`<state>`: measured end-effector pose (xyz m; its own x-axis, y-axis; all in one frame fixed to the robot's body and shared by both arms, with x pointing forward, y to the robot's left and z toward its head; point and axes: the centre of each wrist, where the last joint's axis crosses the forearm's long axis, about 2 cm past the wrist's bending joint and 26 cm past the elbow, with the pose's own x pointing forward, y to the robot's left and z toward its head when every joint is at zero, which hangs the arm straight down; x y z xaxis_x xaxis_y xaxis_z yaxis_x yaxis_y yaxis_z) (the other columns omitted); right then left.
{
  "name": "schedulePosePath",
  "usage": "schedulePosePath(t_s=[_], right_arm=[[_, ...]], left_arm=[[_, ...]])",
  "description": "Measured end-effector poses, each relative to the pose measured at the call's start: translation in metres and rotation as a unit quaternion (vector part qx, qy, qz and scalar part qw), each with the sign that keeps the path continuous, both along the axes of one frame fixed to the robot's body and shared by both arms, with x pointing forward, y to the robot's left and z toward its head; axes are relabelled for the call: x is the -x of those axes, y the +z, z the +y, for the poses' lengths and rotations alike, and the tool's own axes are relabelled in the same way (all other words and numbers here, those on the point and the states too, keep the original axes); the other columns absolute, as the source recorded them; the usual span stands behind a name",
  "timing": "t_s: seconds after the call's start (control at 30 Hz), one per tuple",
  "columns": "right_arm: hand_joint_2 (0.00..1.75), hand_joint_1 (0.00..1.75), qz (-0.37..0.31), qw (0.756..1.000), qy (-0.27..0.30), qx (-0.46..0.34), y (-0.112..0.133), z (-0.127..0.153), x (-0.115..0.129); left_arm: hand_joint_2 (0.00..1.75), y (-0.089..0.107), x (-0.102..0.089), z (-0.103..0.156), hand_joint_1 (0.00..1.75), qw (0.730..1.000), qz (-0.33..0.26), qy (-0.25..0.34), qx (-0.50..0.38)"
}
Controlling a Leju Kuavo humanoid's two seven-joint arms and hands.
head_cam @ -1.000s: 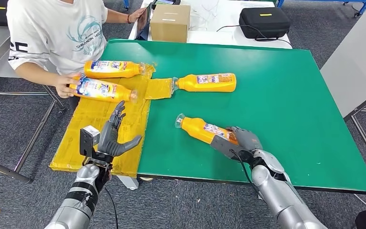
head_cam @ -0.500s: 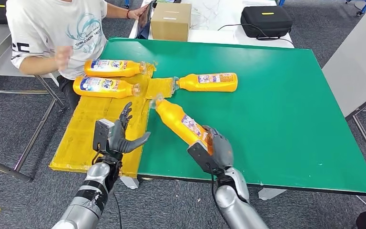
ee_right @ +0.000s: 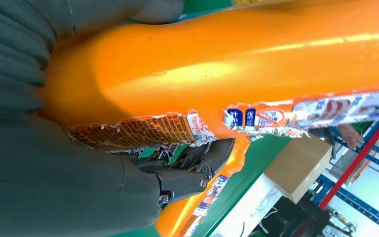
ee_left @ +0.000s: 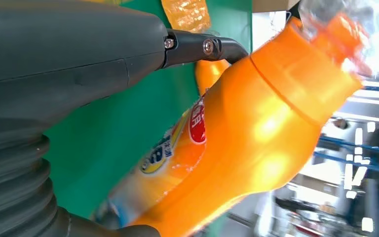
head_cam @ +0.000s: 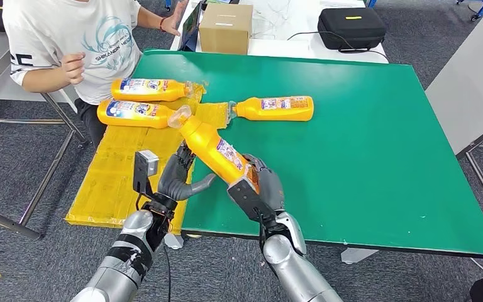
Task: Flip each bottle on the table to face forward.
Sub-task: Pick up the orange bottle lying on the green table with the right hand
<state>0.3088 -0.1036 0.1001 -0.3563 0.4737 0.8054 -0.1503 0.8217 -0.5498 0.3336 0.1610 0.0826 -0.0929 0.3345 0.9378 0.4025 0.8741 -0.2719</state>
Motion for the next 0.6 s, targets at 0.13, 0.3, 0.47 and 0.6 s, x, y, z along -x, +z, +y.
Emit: schedulePosePath(t_s=[0.13, 0.3, 0.47, 0.6], right_arm=[[1.75, 1.75, 0.004, 1.0, 0.014, 0.011, 0.0, 0.005, -0.002], [1.75, 1.75, 0.004, 0.998, 0.04, 0.042, -0.002, 0.016, -0.002], [1.75, 1.75, 0.005, 0.997, 0.057, 0.06, -0.005, 0.024, 0.001], [1.75, 1.75, 0.005, 0.994, 0.078, 0.079, -0.007, 0.034, 0.007]], left_arm=[[1.75, 0.003, -0.001, -0.001, 0.0, 1.0, 0.001, -0.013, 0.018], [1.75, 0.01, -0.002, -0.002, 0.0, 0.998, -0.004, -0.04, 0.05], [1.75, 0.011, 0.0, -0.001, 0.0, 0.997, -0.007, -0.051, 0.055], [1.75, 0.012, 0.0, -0.001, 0.0, 0.998, -0.007, -0.053, 0.046]])
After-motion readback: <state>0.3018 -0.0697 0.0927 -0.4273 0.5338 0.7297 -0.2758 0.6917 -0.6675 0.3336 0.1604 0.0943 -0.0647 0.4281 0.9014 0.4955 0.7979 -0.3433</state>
